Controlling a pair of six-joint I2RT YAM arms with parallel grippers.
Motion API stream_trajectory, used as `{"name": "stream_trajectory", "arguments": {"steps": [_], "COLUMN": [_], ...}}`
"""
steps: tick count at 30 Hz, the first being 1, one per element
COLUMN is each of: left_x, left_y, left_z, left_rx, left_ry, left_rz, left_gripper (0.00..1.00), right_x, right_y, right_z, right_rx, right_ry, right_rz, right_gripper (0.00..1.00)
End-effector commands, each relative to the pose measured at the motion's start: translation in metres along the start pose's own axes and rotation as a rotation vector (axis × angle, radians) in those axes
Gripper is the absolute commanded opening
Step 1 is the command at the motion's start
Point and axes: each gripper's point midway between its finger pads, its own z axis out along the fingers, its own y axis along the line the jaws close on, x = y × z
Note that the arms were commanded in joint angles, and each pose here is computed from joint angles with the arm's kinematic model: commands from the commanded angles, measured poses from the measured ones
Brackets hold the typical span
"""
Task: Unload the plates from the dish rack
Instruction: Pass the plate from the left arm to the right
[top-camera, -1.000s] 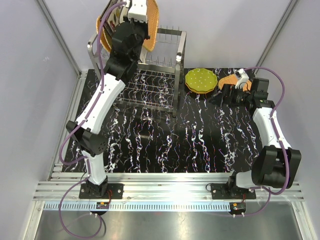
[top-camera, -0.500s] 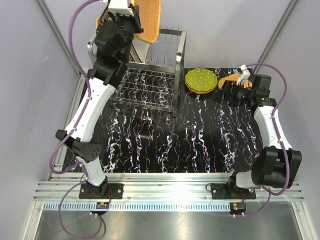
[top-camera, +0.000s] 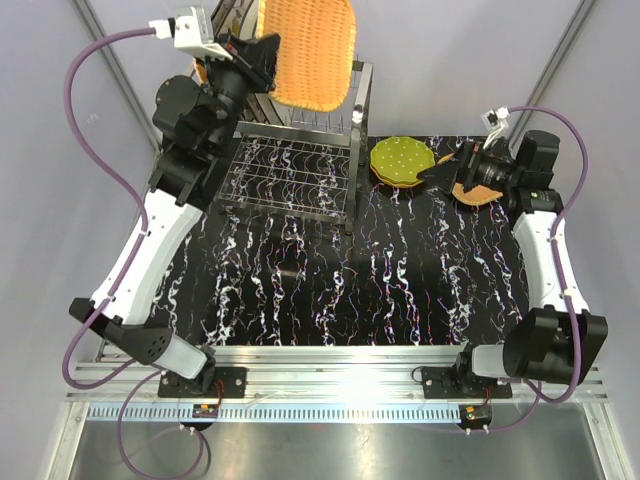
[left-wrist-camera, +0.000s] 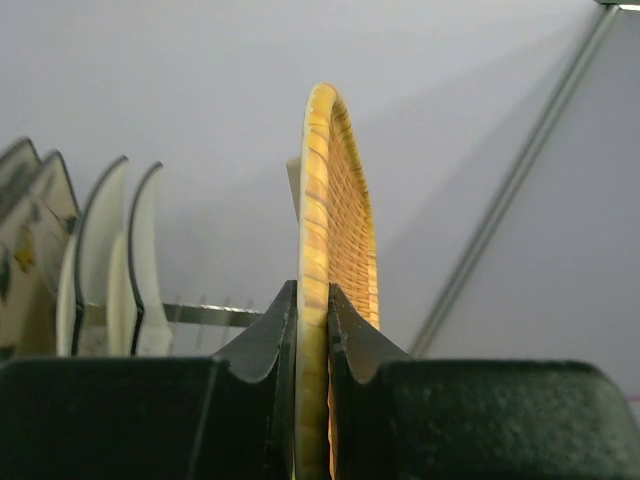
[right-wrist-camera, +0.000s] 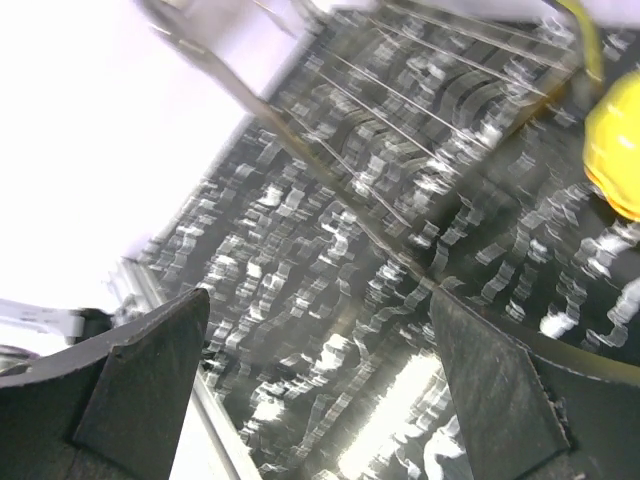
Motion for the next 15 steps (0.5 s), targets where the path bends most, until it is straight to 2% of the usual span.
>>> {"name": "stream_trajectory", "arguments": {"steps": [1,8,15], "left_x": [-0.054,-0.035,0.000], "left_y": [-0.038,-0.052,-0.052], "left_z": [-0.023,-0.052,-0.076], "left_rx": [0.164,0.266,0.311], "left_ry": [-0.145,-0.096,-0.030], "left_rz": [-0.191,-0.321,-0.413], "left_gripper": [0.00,0.00,0.00], "right_x": [-0.046,-0.069,-0.059], "right_y": [0.067,0.122,0.144], "right_z": [-0.011,-0.017,-0.011], "right_rx": [-0.174,-0.304,-0.332], "right_ry": [-0.090,-0.149,-0.153], "right_rz": [-0.084,-0.125,-0.078], "right_gripper": [1.00,1.00,1.00]}}
